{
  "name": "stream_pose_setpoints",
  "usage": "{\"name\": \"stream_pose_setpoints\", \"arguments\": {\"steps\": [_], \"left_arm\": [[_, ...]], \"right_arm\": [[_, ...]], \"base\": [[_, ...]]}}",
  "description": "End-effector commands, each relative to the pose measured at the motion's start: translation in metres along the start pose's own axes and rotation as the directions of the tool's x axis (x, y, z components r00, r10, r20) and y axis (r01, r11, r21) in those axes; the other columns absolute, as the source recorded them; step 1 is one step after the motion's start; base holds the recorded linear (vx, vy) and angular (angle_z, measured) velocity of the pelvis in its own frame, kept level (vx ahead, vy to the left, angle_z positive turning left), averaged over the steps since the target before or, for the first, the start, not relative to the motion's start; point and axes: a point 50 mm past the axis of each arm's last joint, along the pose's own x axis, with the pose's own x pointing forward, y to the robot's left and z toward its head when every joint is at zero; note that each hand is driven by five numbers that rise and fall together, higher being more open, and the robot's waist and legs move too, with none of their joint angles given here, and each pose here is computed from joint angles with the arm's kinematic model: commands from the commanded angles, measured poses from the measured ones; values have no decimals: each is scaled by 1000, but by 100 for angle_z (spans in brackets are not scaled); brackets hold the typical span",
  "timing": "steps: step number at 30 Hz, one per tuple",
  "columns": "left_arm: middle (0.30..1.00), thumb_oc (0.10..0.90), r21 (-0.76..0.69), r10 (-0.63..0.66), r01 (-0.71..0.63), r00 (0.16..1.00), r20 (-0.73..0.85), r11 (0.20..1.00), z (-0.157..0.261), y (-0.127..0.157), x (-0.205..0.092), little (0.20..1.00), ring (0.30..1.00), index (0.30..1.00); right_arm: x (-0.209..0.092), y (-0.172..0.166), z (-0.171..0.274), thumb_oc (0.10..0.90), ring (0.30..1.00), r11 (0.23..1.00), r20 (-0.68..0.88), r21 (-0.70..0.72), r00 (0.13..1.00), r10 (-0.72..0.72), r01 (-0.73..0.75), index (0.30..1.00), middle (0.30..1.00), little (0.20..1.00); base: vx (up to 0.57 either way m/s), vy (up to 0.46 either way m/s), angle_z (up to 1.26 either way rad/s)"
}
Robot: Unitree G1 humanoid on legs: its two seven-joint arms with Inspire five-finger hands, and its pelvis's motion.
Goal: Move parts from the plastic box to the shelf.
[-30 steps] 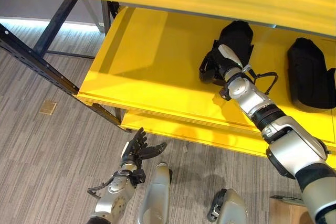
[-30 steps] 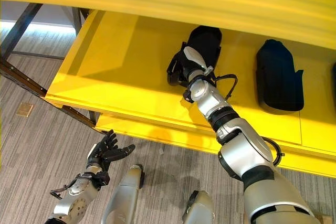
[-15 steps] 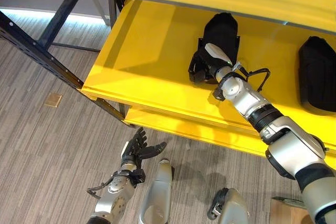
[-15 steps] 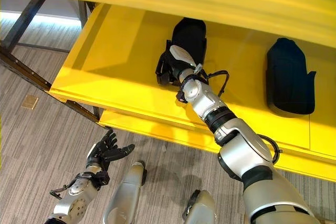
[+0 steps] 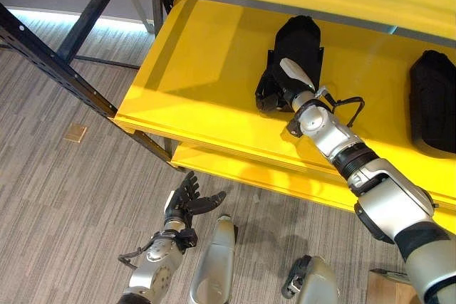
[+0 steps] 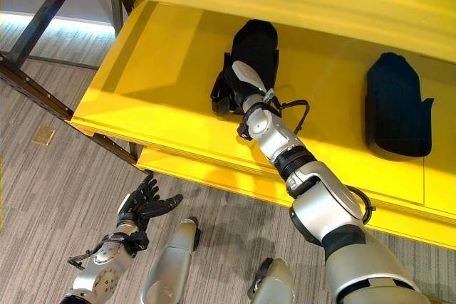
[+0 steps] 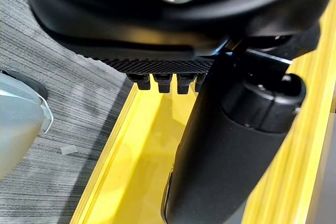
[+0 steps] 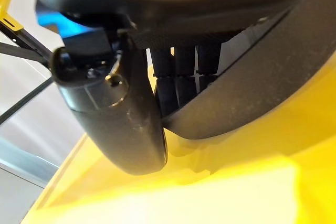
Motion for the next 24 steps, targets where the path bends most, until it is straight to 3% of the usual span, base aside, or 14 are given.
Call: {"name": "stream_pose_setpoints", "arguments": {"steps": [1, 24], "left_arm": [[1000, 900, -19, -65, 71, 974, 219, 997, 48, -9, 3, 1000, 1000, 1000], [1000, 900, 21, -75, 72, 975, 211, 997, 46, -12, 4, 1000, 1000, 1000]], "right_arm": [[6, -12, 2, 400, 300, 998, -42, 40, 998, -48, 50, 300, 300, 300], [-6, -9, -50, 400, 300, 960, -269, 217, 956, -116, 177, 300, 300, 300]], "base": [[0, 0, 0], [-7, -4, 0]]}}
